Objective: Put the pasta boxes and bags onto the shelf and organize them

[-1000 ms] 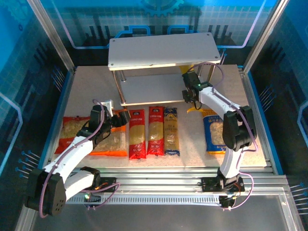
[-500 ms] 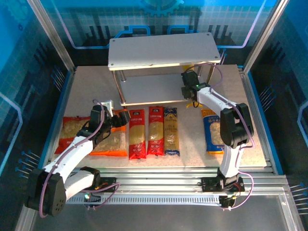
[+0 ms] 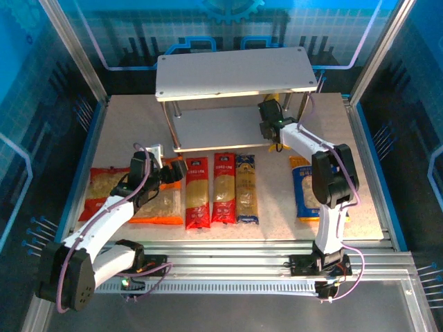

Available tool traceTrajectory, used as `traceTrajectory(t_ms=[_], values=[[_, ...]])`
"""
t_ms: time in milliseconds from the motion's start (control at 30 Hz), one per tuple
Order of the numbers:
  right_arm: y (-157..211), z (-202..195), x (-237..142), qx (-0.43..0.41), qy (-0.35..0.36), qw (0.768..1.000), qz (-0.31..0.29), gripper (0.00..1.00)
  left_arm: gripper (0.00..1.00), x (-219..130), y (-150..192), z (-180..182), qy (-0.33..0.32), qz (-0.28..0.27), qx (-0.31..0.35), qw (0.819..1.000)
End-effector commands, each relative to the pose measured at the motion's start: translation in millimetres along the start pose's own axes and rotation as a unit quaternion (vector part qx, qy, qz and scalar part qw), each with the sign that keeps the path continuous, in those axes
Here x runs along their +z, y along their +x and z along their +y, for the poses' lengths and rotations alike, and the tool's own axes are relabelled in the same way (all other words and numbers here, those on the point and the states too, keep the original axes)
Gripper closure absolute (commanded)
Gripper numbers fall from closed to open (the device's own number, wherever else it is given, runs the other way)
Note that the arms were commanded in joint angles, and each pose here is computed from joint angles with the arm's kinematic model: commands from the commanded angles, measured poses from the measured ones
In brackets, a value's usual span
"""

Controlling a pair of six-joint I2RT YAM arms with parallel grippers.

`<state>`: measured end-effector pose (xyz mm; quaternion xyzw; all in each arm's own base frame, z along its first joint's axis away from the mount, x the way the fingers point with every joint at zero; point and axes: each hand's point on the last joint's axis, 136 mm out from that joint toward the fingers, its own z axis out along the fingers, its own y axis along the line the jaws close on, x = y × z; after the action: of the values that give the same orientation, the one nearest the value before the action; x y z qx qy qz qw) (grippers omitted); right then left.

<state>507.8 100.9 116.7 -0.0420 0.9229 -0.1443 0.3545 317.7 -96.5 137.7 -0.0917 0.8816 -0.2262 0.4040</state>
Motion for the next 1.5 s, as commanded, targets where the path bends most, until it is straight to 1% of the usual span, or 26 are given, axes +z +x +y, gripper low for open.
traceTrajectory(t_ms=[0, 200, 267, 433, 533, 767, 900, 967, 1067, 1167, 1300, 1400, 1467], values=[[-31.1, -12.0, 1.2, 0.040, 0.020, 0.998, -0.047, 0.57, 0.20, -3.1, -6.9, -4.0, -0.001, -0.004, 0.014, 1.000], [-22.3, -14.1, 4.1, 0.043, 0.020, 0.998, -0.036, 0.54, 0.20, -4.0, -7.7, -4.7, 0.000, -0.005, 0.014, 1.000], [-20.2, -14.8, 4.1, 0.046, 0.018, 0.998, -0.032, 0.49, 0.20, -3.9, -7.4, -4.7, 0.000, -0.004, 0.014, 1.000], [-22.3, -18.4, -6.3, 0.059, 0.004, 0.998, -0.038, 0.31, 0.19, -5.0, -6.1, -4.3, 0.000, -0.004, 0.014, 1.000], [-27.0, -18.9, -17.1, 0.063, -0.009, 0.997, -0.048, 0.25, 0.19, -4.9, -5.2, -3.4, -0.001, -0.004, 0.014, 1.000], [-34.4, -20.9, -48.6, 0.075, -0.039, 0.994, -0.071, 0.18, 0.19, -4.0, -2.2, -1.9, -0.001, -0.002, 0.015, 1.000], [-31.0, -17.8, -75.3, 0.077, -0.060, 0.992, -0.074, 0.18, 0.18, -3.7, 1.4, 1.3, -0.005, -0.001, 0.017, 1.000], [-19.6, -10.1, -89.6, 0.072, -0.076, 0.993, -0.063, 0.18, 0.18, -3.3, 3.0, 2.0, -0.005, 0.000, 0.016, 1.000], [9.5, 11.1, -112.6, 0.053, -0.107, 0.992, -0.042, 0.18, 0.19, -1.5, 6.2, 4.2, -0.006, 0.001, 0.011, 1.000], [48.0, 38.4, -132.2, 0.039, -0.155, 0.987, -0.003, 0.18, 0.20, 0.2, 10.3, 7.0, -0.009, 0.004, 0.008, 1.000], [110.1, 73.6, -155.7, 0.039, -0.218, 0.973, 0.069, 0.18, 0.20, 1.3, 14.2, 9.0, -0.011, 0.007, 0.006, 1.000], [146.2, 92.3, -167.3, 0.047, -0.241, 0.964, 0.103, 0.18, 0.20, 1.5, 15.4, 8.9, -0.009, 0.005, 0.004, 1.000], [161.5, 100.8, -171.3, 0.047, -0.245, 0.961, 0.118, 0.18, 0.20, 1.8, 15.2, 8.6, -0.009, 0.006, 0.004, 1.000]])
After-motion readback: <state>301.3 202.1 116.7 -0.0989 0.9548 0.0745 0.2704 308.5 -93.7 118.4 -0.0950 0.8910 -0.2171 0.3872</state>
